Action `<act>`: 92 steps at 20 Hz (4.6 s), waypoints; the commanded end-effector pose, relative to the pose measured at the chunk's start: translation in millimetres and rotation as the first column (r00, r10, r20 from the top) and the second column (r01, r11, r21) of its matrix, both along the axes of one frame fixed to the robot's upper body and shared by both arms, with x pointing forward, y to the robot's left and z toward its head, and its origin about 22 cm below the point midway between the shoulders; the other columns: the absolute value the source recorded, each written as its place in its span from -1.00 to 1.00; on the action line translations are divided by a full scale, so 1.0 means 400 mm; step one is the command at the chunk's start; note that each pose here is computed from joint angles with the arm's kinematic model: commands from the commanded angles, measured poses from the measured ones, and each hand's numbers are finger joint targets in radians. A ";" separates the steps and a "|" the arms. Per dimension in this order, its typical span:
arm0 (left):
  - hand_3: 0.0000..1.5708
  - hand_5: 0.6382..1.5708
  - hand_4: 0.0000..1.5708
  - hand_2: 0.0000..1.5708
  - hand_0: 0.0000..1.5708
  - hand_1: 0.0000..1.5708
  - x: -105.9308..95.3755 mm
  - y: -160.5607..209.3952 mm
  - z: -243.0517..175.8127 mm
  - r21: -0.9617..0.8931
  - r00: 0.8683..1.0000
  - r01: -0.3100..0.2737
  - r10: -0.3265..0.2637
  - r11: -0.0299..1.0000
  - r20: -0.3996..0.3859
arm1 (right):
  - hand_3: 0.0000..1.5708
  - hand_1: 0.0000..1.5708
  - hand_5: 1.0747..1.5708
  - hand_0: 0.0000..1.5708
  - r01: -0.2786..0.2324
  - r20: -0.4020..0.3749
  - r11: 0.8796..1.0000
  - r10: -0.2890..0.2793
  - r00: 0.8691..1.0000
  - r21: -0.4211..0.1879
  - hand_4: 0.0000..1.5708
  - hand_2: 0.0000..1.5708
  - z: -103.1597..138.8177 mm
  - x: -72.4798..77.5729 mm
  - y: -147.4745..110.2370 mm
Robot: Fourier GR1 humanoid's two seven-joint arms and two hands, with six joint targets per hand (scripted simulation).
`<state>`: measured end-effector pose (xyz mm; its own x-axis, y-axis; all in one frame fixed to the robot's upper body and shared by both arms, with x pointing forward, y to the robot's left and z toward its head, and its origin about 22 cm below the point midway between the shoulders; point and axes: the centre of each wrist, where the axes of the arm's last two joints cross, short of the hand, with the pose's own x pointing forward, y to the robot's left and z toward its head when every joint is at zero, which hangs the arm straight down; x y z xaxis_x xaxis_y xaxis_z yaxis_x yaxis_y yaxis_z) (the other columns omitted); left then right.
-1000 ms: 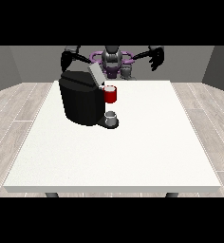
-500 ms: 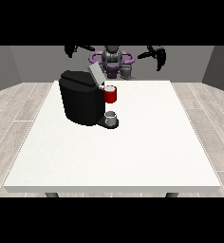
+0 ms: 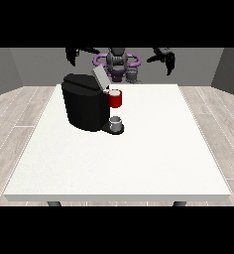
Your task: Insert the coffee pod into the coffee machine and close the lid
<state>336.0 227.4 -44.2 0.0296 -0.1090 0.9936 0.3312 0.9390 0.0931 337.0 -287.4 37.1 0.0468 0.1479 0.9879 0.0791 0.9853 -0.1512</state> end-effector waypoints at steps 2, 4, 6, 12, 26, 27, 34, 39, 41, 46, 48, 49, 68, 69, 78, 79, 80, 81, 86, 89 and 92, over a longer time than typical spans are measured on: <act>-1.00 1.00 -0.51 -1.00 -1.00 -1.00 -0.014 -0.037 0.032 -0.001 0.999 0.006 -0.006 1.000 0.038 | -1.00 -1.00 1.00 -1.00 0.007 -0.037 0.996 -0.004 0.999 0.091 -0.88 -1.00 0.032 0.053 -0.008; -1.00 1.00 -0.54 -1.00 -1.00 -1.00 -0.002 -0.050 0.072 -0.005 0.999 0.007 -0.006 1.000 0.036 | -1.00 -1.00 1.00 -1.00 0.025 -0.054 0.993 -0.019 0.998 0.112 -0.88 -1.00 -0.021 0.044 0.049; -1.00 1.00 -0.56 -1.00 -1.00 -1.00 -0.029 -0.036 0.060 0.003 0.999 -0.033 0.033 0.999 0.009 | -1.00 -1.00 1.00 -1.00 -0.008 -0.095 0.995 0.018 0.995 0.095 -0.79 -1.00 0.014 0.060 0.058; -1.00 1.00 -0.55 -1.00 -1.00 -1.00 -0.035 0.051 0.144 -0.006 0.990 -0.064 0.065 0.998 0.127 | -1.00 -1.00 1.00 -1.00 -0.071 -0.021 0.995 0.073 0.997 0.077 -1.00 -1.00 0.046 0.094 0.099; -1.00 1.00 -0.61 -1.00 -1.00 -1.00 -0.090 0.035 0.205 0.010 0.978 -0.095 0.091 0.995 0.187 | -1.00 -1.00 1.00 -1.00 -0.147 0.040 0.989 0.146 0.988 0.033 -0.90 -1.00 0.082 0.152 0.158; -1.00 1.00 -0.60 -1.00 -1.00 -1.00 -0.116 0.143 0.141 0.005 0.969 -0.150 0.146 0.989 0.198 | -1.00 -1.00 1.00 -1.00 -0.214 0.034 0.977 0.213 0.976 0.023 -0.79 -1.00 0.097 0.142 0.168; -1.00 1.00 -0.56 -1.00 -1.00 -1.00 -0.064 0.061 0.196 0.040 0.969 -0.157 0.146 0.987 0.202 | -1.00 -1.00 1.00 -1.00 -0.273 0.091 0.960 0.278 0.956 -0.067 -0.79 -1.00 0.247 0.205 0.240; -1.00 1.00 -0.53 -1.00 -1.00 -1.00 -0.080 0.075 0.180 0.040 0.975 -0.129 0.119 0.991 0.187 | -1.00 -1.00 1.00 -1.00 -0.273 0.116 0.955 0.286 0.951 -0.113 -0.86 -1.00 0.237 0.199 0.283; -1.00 1.00 -0.52 -1.00 -1.00 -1.00 -0.068 0.051 0.195 0.033 0.969 -0.122 0.112 0.992 0.222 | -1.00 -1.00 1.00 -1.00 -0.275 0.166 0.954 0.292 0.942 -0.121 -1.00 -1.00 0.274 0.207 0.288; -1.00 1.00 -0.59 -1.00 -1.00 -1.00 -0.055 0.011 0.208 0.046 0.968 -0.093 0.080 0.995 0.237 | -1.00 -1.00 1.00 -1.00 -0.292 0.156 0.941 0.319 0.935 -0.171 -1.00 -1.00 0.302 0.203 0.344; -1.00 1.00 -0.51 -1.00 -1.00 -1.00 -0.056 0.021 0.207 0.047 0.976 -0.077 0.066 0.996 0.209 | -1.00 -1.00 1.00 -1.00 -0.272 0.176 0.940 0.309 0.935 -0.205 -0.87 -1.00 0.298 0.195 0.349; -1.00 1.00 -0.58 -1.00 -1.00 -1.00 -0.055 0.050 0.215 0.045 0.970 -0.055 0.043 0.997 0.239 | -1.00 -1.00 1.00 -1.00 -0.254 0.215 0.939 0.305 0.928 -0.232 -0.89 -1.00 0.312 0.197 0.315; -1.00 1.00 -0.49 -1.00 -1.00 -1.00 0.005 -0.084 0.301 0.044 0.922 0.113 -0.121 0.993 0.367 | -1.00 -1.00 1.00 -1.00 -0.050 0.317 0.950 0.151 0.936 -0.307 -1.00 -1.00 0.623 0.155 0.258; -1.00 1.00 -0.53 -1.00 -1.00 -1.00 -0.006 -0.096 0.283 0.040 0.930 0.115 -0.121 0.993 0.347 | -1.00 -1.00 1.00 -1.00 -0.075 0.298 0.949 0.170 0.939 -0.307 -1.00 -1.00 0.608 0.150 0.250; -1.00 1.00 -1.00 -1.00 -1.00 -1.00 0.031 -0.133 0.363 0.067 0.875 0.209 -0.217 0.976 0.432 | -1.00 -1.00 1.00 -1.00 0.015 0.387 0.966 0.090 0.918 -0.260 -1.00 -1.00 0.713 0.120 0.196; -1.00 1.00 -0.73 -1.00 -1.00 -1.00 0.028 -0.128 0.379 0.075 0.869 0.213 -0.224 0.974 0.440 | -1.00 -1.00 1.00 -1.00 0.014 0.414 0.968 0.093 0.906 -0.249 -1.00 -1.00 0.668 0.129 0.201; -1.00 1.00 -0.74 -1.00 -1.00 -1.00 0.026 -0.120 0.376 0.072 0.870 0.215 -0.224 0.974 0.439 | -1.00 -1.00 1.00 -1.00 -0.005 0.424 0.969 0.113 0.899 -0.248 -1.00 -1.00 0.685 0.131 0.198; -1.00 1.00 -0.65 -1.00 -1.00 -1.00 0.036 -0.136 0.405 0.062 0.855 0.228 -0.230 0.972 0.465 | -1.00 -1.00 1.00 -1.00 -0.008 0.441 0.964 0.128 0.888 -0.264 -1.00 -1.00 0.716 0.135 0.205; -1.00 1.00 -0.62 -1.00 -1.00 -1.00 0.038 -0.112 0.416 0.074 0.875 0.181 -0.194 0.981 0.444 | -1.00 -1.00 1.00 -1.00 -0.047 0.465 0.965 0.167 0.869 -0.258 -1.00 -1.00 0.651 0.164 0.292; -1.00 1.00 -0.56 -1.00 -1.00 -1.00 0.015 -0.105 0.401 0.049 0.883 0.192 -0.194 0.980 0.427 | -1.00 -1.00 1.00 -1.00 -0.107 0.447 0.962 0.214 0.868 -0.252 -1.00 -1.00 0.594 0.182 0.284; -1.00 1.00 -0.58 -1.00 -1.00 -1.00 -0.001 -0.069 0.324 0.016 0.913 0.167 -0.160 0.986 0.376 | -1.00 -1.00 1.00 -1.00 -0.186 0.458 0.944 0.297 0.838 -0.273 -1.00 -1.00 0.562 0.165 0.359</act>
<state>343.7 188.1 105.4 -0.4112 -0.0758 0.9084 0.4269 0.8645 0.2654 405.3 -168.7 286.0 -0.4606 0.3308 0.8236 0.0318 0.9335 -0.3571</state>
